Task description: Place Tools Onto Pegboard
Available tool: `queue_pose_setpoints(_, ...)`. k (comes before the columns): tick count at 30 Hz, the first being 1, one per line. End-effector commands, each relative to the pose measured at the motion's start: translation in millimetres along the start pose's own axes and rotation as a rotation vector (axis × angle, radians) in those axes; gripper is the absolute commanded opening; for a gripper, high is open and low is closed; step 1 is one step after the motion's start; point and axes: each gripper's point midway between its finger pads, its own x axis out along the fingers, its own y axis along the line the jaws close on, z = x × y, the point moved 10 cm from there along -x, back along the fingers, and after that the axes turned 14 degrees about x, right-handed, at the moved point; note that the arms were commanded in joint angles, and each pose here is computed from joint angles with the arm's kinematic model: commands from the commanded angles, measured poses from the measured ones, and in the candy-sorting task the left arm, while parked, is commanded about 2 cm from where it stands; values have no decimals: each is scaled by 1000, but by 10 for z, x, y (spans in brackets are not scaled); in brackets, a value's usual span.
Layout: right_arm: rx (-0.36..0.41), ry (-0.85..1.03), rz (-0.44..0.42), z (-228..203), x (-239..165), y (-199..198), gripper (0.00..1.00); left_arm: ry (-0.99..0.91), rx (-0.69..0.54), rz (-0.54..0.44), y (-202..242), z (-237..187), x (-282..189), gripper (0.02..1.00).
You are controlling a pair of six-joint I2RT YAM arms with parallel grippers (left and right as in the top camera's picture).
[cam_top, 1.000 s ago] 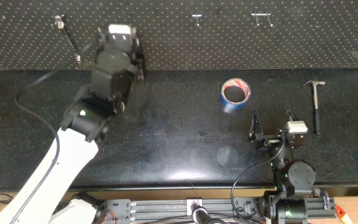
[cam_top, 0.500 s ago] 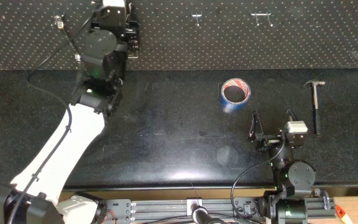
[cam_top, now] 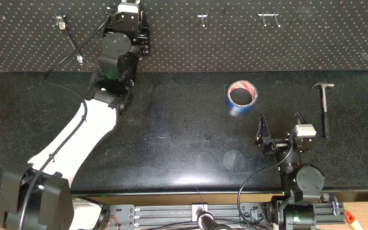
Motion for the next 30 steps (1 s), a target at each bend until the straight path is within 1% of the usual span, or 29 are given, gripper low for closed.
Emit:
queue_pose_setpoints(1,15,2,5,-12,-1,-2,976,13,14,-6,-49,-85,79,27)
queue_pose_setpoints(13,15,2,5,-12,-1,-3,976,51,24,-1,-70,-170,111,29)
queue_pose_setpoints(17,15,2,5,-12,-1,-3,976,122,46,-41,-113,-279,99,34)
queue_pose_setpoints(18,15,2,5,-12,-1,-2,976,133,49,-45,-121,-295,96,60)
queue_pose_setpoints(20,15,2,5,-12,-1,-2,976,161,58,-60,-135,-338,89,318)
queue_pose_setpoints(21,15,2,5,-12,-1,-2,976,180,63,-65,-139,-365,81,411)
queue_pose_setpoints(22,15,2,5,-12,-1,-3,976,199,69,-70,-141,-387,70,452)
queue_pose_setpoints(23,15,2,5,-12,-1,-2,976,206,71,-71,-133,-383,51,522)
queue_pose_setpoints(24,15,2,5,-12,-1,-2,976,208,71,-71,-117,-364,26,656)
queue_pose_setpoints(25,15,2,5,-12,-1,-2,976,216,74,-72,-103,-349,-8,908)
queue_pose_setpoints(26,15,2,5,-12,-1,-3,976,225,76,-74,-84,-334,-46,996)
queue_pose_setpoints(28,15,2,5,-12,-1,-2,976,233,78,-77,-54,-294,-115,996)
queue_pose_setpoints(30,15,2,5,-12,-1,-2,976,211,72,-72,23,-156,-254,996)
